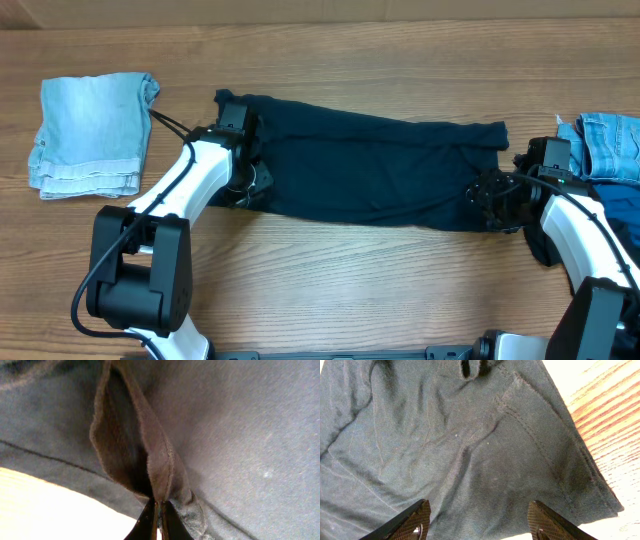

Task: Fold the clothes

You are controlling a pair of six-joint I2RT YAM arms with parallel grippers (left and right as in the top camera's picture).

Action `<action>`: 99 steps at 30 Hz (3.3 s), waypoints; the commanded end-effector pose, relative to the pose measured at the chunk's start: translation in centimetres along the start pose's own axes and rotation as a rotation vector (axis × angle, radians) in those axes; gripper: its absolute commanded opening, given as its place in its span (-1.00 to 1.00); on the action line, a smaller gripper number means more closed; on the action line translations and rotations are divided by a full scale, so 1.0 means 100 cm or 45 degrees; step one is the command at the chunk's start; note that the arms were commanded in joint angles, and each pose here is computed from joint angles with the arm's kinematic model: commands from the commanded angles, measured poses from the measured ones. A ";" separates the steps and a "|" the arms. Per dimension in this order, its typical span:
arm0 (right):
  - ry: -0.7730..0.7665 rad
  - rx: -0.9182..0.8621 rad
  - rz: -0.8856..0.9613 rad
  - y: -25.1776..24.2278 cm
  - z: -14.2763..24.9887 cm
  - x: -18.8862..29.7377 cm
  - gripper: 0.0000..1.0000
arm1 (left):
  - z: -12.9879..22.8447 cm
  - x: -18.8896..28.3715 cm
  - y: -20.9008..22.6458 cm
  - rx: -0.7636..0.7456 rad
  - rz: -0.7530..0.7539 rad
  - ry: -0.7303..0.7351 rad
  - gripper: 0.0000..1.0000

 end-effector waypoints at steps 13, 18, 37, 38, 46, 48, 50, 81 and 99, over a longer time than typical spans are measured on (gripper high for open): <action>-0.044 0.021 -0.010 0.005 -0.007 0.006 0.33 | -0.051 0.067 -0.025 -0.052 0.050 -0.344 -0.92; -0.042 0.021 -0.009 0.005 -0.007 0.006 0.33 | -0.054 0.038 -0.023 -0.101 -0.035 -0.271 -0.59; 0.012 -0.024 0.013 0.006 -0.001 -0.005 -0.24 | -0.045 0.007 -0.012 -0.111 -0.096 -0.182 -0.38; 0.034 -0.032 0.027 0.004 -0.001 -0.011 -0.33 | -0.041 0.002 -0.009 -0.111 -0.106 -0.168 -0.41; 0.175 -0.154 0.234 -0.019 0.006 -0.045 -0.86 | -0.049 -0.008 -0.013 -0.167 -0.046 -0.273 -0.31; 0.131 -0.153 0.390 -0.030 0.006 -0.042 -0.84 | -0.050 -0.008 -0.012 -0.166 -0.064 -0.289 -0.30; 0.063 -0.178 0.549 -0.045 0.001 -0.037 -0.59 | -0.050 -0.008 -0.010 -0.186 -0.102 -0.300 -0.27; 0.205 0.066 0.031 0.003 0.003 0.025 0.13 | -0.024 -0.034 -0.003 -0.452 0.093 -0.285 -0.45; 0.061 -0.175 0.552 -0.052 0.030 -0.020 -0.92 | -0.031 -0.034 0.033 -0.314 -0.044 -0.209 -0.44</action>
Point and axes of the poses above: each gripper's point midway between its finger pads, its own x axis back along the fingers, its own y axis along the line the jaws close on, z = x × y, the point moved 10 cm from there along x, back along the fingers, and after that the axes turned 1 degree about -x, right-handed, at the moved point
